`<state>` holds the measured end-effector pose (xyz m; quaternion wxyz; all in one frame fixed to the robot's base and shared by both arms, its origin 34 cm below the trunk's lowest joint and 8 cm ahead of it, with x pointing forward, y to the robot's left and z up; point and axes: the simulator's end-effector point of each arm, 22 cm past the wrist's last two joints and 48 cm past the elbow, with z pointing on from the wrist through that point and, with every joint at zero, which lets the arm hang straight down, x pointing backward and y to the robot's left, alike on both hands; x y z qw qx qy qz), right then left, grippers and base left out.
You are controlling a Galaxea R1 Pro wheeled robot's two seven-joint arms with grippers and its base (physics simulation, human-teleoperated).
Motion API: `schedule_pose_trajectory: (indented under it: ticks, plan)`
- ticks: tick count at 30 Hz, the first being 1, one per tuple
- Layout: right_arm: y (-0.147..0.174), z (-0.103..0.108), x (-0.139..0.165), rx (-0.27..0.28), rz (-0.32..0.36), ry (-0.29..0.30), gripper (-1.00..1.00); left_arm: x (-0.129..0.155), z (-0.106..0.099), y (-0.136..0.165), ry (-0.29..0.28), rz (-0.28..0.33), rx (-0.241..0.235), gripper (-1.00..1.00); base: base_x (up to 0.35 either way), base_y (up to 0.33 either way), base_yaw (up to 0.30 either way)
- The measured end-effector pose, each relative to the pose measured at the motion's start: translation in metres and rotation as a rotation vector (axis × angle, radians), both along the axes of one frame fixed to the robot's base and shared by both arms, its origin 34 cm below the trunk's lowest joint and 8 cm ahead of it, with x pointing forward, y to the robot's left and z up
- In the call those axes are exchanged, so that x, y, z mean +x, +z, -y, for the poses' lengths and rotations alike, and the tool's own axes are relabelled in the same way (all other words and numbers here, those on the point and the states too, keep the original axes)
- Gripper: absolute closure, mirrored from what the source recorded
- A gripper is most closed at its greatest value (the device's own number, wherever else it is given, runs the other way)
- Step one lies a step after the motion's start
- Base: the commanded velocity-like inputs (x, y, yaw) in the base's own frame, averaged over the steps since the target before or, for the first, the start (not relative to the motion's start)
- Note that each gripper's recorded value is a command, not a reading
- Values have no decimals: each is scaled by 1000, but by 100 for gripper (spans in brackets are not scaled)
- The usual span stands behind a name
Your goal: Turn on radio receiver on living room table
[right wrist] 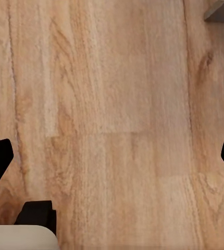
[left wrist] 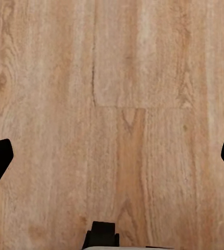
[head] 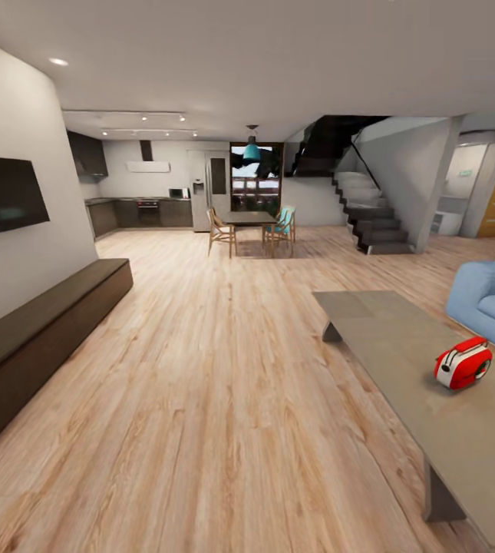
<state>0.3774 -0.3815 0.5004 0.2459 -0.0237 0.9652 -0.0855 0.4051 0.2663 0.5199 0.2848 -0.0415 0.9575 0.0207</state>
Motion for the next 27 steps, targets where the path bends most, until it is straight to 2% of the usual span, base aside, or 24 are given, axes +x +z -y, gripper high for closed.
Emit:
schedule_pose_trajectory:
  ticks: [14, 27]
  plan:
    - [0, 0, 0, 0, 0, 0, -100, 0, -1, 0, 1, -2, 1, -100, 248, 220, -6]
    - [0, 0, 0, 0, -1, 0, -100, 0, -1, 0, 2, -2, 1, -100, 259, 220, -246]
